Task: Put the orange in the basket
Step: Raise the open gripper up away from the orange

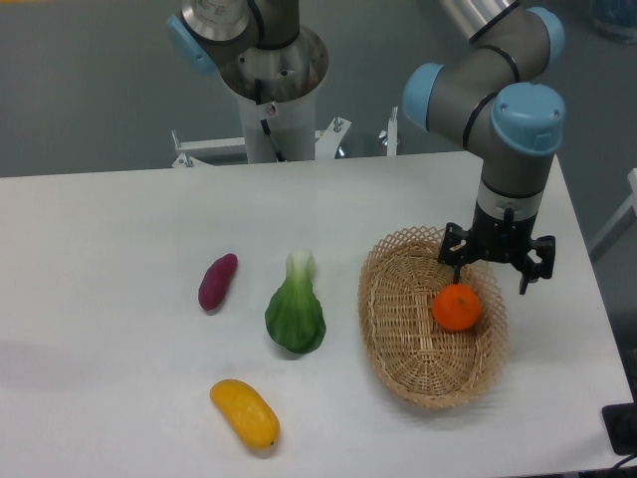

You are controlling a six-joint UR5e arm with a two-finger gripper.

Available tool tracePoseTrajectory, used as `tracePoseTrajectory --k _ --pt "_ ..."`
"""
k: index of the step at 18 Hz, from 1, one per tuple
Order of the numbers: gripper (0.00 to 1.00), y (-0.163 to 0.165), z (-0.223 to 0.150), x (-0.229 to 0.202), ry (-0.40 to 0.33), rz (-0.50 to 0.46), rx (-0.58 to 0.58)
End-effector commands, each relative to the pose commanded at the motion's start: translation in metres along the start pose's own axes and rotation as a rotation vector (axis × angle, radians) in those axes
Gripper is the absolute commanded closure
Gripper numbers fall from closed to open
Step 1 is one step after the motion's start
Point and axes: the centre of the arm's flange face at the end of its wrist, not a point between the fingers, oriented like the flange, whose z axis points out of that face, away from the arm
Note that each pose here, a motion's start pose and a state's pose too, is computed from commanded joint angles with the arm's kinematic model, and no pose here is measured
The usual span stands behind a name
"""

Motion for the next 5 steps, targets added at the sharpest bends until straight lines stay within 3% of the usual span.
tracePoseTrajectory --k 5 --pt "0.00 0.0008 -0.0051 -0.0009 -0.006 0.000 0.005"
